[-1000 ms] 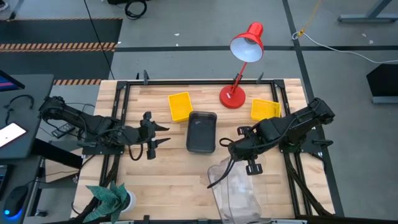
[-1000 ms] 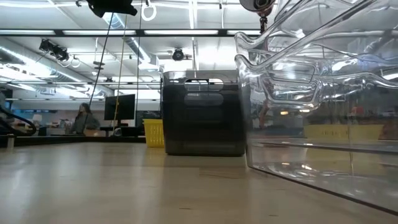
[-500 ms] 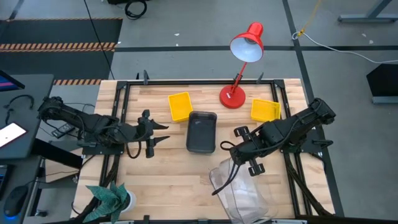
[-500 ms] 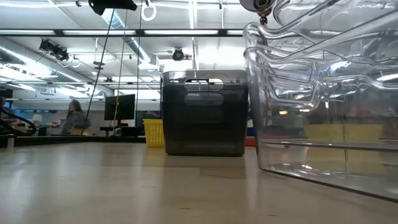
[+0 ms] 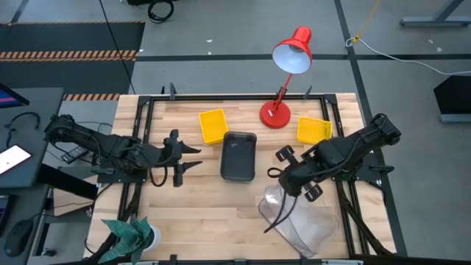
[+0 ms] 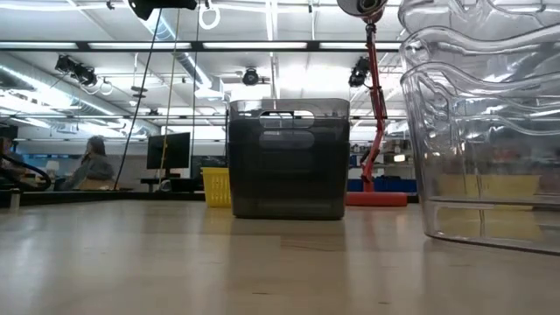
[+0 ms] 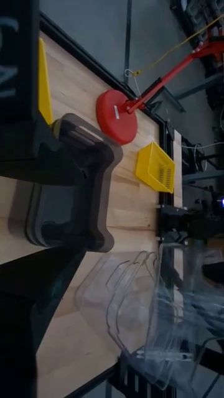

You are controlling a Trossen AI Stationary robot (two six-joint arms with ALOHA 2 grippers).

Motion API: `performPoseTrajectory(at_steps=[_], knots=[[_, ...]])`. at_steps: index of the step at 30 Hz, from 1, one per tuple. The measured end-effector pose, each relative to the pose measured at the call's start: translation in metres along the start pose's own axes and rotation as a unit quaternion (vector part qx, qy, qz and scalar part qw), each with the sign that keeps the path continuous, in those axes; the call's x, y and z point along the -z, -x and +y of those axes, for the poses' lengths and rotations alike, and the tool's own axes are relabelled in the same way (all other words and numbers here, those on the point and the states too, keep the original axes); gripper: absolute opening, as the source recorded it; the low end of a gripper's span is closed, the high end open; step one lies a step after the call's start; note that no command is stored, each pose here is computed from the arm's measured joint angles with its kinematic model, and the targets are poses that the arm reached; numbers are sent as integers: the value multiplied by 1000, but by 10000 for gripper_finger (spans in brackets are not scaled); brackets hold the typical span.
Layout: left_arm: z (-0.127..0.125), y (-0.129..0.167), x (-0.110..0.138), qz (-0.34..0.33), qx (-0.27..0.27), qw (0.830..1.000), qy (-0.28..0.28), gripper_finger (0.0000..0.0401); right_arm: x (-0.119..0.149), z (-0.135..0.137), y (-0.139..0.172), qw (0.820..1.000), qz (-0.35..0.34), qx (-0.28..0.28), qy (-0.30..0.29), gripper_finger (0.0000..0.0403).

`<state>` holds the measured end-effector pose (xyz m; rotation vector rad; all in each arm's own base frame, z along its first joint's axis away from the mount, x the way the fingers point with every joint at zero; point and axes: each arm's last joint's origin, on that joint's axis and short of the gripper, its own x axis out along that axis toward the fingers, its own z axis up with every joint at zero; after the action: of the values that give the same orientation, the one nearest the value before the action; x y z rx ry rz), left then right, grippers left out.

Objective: Stack baskets by color
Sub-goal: Stack the top transparent bin on the transparent bin

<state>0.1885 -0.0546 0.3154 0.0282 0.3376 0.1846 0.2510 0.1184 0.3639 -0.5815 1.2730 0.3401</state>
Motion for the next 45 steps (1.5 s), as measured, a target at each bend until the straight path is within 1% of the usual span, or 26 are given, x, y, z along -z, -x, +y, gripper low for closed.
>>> performPoseTrajectory(at_steps=[4, 7, 11, 14, 18, 20, 25, 27, 30, 34, 37, 39, 43, 45], knots=[[0, 0, 0, -1, 0, 1000, 0, 172, 7, 2, 12, 997, -19, 7, 68, 2], [0, 0, 0, -1, 0, 1000, 0, 172, 9, 5, 15, 994, -26, 7, 103, 2], [0, 0, 0, -2, 0, 1000, -8, 172, 11, 10, 20, 991, -32, -1, 131, 2], [0, 0, 0, -2, 0, 1000, -11, 172, 13, 11, 21, 990, -35, -4, 134, 2], [0, 0, 0, -2, 1, 1000, -9, 172, 14, 11, 21, 987, -29, -11, 160, 1], [-1, 0, 0, -1, 16, 1000, -8, 172, 14, 11, 21, 985, -29, -14, 168, 2], [-2, -1, -2, -7, 32, 999, 1, 172, 13, 11, 21, 990, -37, -15, 137, 18], [-3, -1, -4, -16, 33, 999, 7, 172, 11, 12, 21, 991, -45, -29, 125, 28], [-4, -2, -4, -18, 37, 999, 27, 172, 10, 12, 19, 993, -45, -38, 99, 38], [-10, -13, -2, -11, 46, 997, 59, 172, 10, 12, 19, 997, -41, -37, 57, 54], [-15, -21, 1, 4, 58, 995, 76, 176, 10, 12, 19, 998, -37, -39, 18, 76], [-19, -27, 5, 19, 63, 995, 81, 182, 10, 12, 19, 999, -35, -40, -11, 97], [-22, -32, 7, 27, 74, 994, 79, 194, 13, 13, 19, 998, -21, -43, -50, 141], [-22, -33, 7, 29, 76, 994, 78, 196, 16, 13, 22, 994, -11, -44, -95, 159]])
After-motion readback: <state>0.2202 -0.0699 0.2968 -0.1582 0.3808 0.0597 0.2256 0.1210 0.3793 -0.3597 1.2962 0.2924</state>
